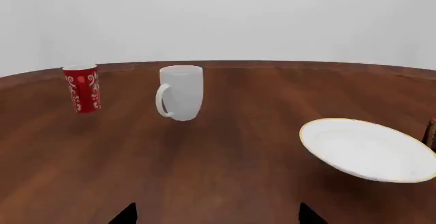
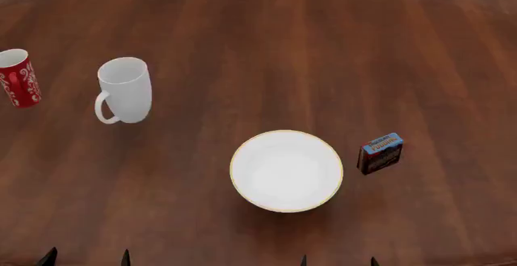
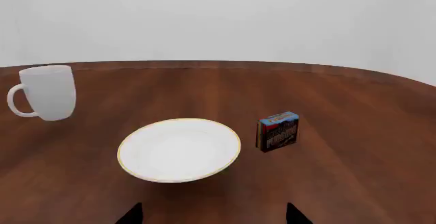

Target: Put the white mug on the plate.

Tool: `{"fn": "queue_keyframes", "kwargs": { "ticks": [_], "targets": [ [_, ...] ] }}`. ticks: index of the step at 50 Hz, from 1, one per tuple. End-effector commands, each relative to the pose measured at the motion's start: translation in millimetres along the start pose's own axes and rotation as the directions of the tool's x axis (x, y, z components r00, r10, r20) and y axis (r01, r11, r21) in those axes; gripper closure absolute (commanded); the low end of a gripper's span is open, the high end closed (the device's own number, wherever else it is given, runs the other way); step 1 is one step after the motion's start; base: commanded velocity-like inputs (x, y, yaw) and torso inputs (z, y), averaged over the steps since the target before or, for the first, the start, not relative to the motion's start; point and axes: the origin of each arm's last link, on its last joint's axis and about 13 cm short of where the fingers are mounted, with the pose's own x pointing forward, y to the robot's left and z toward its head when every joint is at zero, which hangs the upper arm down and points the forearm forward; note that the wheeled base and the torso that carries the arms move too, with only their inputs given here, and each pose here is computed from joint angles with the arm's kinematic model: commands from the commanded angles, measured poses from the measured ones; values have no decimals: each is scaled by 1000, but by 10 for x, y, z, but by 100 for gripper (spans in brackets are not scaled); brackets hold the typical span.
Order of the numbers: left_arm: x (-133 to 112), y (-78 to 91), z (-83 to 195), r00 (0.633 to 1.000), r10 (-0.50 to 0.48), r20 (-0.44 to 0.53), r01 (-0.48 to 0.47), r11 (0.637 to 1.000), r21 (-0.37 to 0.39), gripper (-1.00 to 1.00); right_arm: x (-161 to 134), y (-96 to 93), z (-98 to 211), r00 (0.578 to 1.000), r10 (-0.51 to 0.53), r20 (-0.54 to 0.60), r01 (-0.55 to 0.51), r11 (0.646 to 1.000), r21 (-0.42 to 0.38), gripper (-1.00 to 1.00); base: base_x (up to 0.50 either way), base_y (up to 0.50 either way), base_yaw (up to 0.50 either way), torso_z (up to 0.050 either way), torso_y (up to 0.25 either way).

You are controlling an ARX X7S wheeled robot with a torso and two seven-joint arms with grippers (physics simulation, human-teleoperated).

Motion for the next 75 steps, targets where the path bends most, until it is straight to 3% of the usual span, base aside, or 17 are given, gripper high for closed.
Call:
{"fn": "queue_keyframes", "kwargs": {
  "ticks": [1, 7, 13, 18, 59, 61, 75],
  "targets": [
    [0, 1, 0, 1000, 0, 0, 0, 1000, 0, -100, 0, 3, 0, 1000, 0, 0, 0, 1000, 0, -100, 0, 0, 0, 0, 0],
    [-50, 7, -18, 1000, 14, 10, -14, 999, 29, -100, -2, 14, -27, 1000, -4, -5, 4, 1000, -11, -100, 0, 0, 0, 0, 0],
    [-67, 22, 50, 996, 28, 87, -31, 999, 33, -100, -34, 16, -28, 1000, -2, -5, 1, 1000, -18, -100, 0, 0, 0, 0, 0],
    [-128, 16, 162, 987, 18, 159, -35, 994, 103, -100, -51, 9, 4, 1000, 0, -1, 0, 1000, -28, -100, 0, 0, 0, 37, 25],
    [-202, 1, 329, 979, -65, 193, 37, 989, 145, -100, -96, -5, 129, 998, 14, 60, -10, 998, -60, -100, 0, 0, 0, 50, 24],
    [-189, 0, 324, 982, -52, 183, 25, 989, 146, -100, -85, 4, 101, 999, 22, 34, -18, 992, -125, -100, 0, 0, 0, 0, 0],
    [-161, 6, 274, 991, -24, 128, 6, 990, 139, -100, -75, 2, 64, 999, 31, 21, -29, 995, -98, -100, 0, 500, 0, 0, 0]
  ]
}}
